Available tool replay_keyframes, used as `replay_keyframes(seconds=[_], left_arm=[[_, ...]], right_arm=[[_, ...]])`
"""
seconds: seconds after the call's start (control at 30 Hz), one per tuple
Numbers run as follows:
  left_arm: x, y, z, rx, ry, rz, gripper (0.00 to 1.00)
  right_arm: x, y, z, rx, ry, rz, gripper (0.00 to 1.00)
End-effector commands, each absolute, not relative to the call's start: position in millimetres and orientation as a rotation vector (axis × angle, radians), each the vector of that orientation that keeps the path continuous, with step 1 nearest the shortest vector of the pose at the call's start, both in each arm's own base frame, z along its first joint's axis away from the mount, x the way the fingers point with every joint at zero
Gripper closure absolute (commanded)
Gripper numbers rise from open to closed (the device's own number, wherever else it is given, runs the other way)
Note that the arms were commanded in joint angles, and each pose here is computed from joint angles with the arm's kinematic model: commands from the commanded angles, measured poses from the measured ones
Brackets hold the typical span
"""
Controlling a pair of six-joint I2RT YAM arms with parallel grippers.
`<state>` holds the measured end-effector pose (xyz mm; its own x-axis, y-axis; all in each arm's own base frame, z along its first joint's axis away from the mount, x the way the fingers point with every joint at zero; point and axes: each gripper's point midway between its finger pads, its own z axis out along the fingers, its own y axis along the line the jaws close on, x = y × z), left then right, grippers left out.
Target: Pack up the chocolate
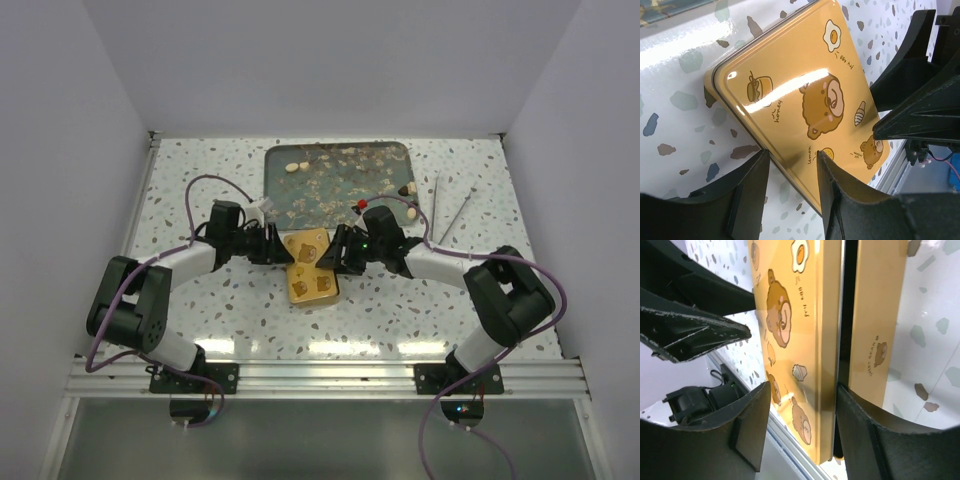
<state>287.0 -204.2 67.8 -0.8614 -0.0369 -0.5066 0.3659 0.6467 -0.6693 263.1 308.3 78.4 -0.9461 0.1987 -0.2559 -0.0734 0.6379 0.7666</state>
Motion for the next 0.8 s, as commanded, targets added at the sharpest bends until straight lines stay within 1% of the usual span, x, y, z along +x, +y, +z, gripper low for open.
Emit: replay_keyframes(seconds=[0.0, 0.63, 0.77], left_arm=[[296, -215, 88, 0.302, 2.306, -1.156, 0.52], [299, -214, 104, 0.309, 2.273, -1.127, 0.52], [299, -213, 106, 0.307, 2.273, -1.115, 0.52]], right_arm=[[273, 305, 87, 0.089, 2.512, 1.16, 0.45], [274, 303, 85, 0.095, 2.516, 1.141, 0.65], [275, 302, 84, 0.097, 2.513, 1.133, 0.67]])
